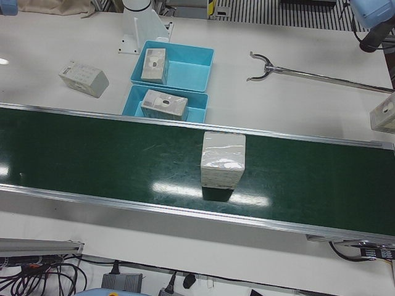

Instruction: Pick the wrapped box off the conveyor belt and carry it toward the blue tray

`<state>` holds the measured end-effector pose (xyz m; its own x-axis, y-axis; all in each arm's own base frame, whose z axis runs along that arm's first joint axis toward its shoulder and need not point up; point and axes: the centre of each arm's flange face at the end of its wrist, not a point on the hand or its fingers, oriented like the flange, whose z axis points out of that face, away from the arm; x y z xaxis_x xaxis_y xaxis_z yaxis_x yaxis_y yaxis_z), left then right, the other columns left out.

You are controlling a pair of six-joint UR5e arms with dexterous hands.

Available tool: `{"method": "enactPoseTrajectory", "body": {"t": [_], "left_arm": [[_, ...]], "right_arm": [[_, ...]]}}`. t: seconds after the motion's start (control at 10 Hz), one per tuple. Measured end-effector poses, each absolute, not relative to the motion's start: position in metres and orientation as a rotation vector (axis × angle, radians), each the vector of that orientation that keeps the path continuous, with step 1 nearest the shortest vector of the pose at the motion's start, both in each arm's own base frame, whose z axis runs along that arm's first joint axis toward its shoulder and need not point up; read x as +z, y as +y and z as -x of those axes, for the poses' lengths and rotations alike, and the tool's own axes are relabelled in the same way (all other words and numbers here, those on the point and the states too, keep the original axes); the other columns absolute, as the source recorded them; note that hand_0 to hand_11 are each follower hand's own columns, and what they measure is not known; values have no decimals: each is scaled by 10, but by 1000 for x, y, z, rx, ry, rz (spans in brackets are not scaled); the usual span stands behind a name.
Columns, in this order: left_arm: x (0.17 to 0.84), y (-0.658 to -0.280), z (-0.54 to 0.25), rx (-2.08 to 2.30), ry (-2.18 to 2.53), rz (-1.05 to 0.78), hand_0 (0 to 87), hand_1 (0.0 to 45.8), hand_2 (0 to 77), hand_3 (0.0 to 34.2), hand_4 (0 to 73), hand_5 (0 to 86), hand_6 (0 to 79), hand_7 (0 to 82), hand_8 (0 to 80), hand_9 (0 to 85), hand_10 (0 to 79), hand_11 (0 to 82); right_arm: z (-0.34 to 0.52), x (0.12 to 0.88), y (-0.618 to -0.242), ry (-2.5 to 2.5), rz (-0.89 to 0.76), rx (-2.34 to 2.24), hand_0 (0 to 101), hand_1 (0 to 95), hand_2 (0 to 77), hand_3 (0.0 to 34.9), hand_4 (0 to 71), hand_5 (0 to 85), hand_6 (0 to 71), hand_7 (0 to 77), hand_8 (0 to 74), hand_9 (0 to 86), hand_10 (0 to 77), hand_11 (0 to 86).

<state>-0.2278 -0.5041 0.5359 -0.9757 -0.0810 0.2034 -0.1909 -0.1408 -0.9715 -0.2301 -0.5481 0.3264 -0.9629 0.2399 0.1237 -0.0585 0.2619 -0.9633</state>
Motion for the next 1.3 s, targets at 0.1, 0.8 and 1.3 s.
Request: {"method": "enactPoseTrajectory", "body": {"t": [0.1, 0.8, 1.3], "left_arm": [[536, -504, 228, 2297, -2009, -319, 0, 0, 11, 0, 0, 11, 0, 0, 0, 0, 0, 0], [536, -504, 228, 2297, -2009, -319, 0, 0, 11, 0, 0, 11, 0, 0, 0, 0, 0, 0], [536, -504, 228, 2297, -2009, -319, 0, 0, 5, 0, 0, 11, 0, 0, 0, 0, 5, 0]], "right_arm": [[230, 326, -548, -2289, 169, 1763, 435, 115, 120, 0, 16, 27, 0, 5, 11, 33, 16, 33], [230, 327, -548, -2288, 168, 1764, 428, 115, 120, 0, 11, 22, 0, 5, 22, 33, 0, 22], [235, 328, -547, -2279, 173, 1763, 429, 109, 120, 0, 27, 16, 0, 5, 22, 33, 0, 22]]}}
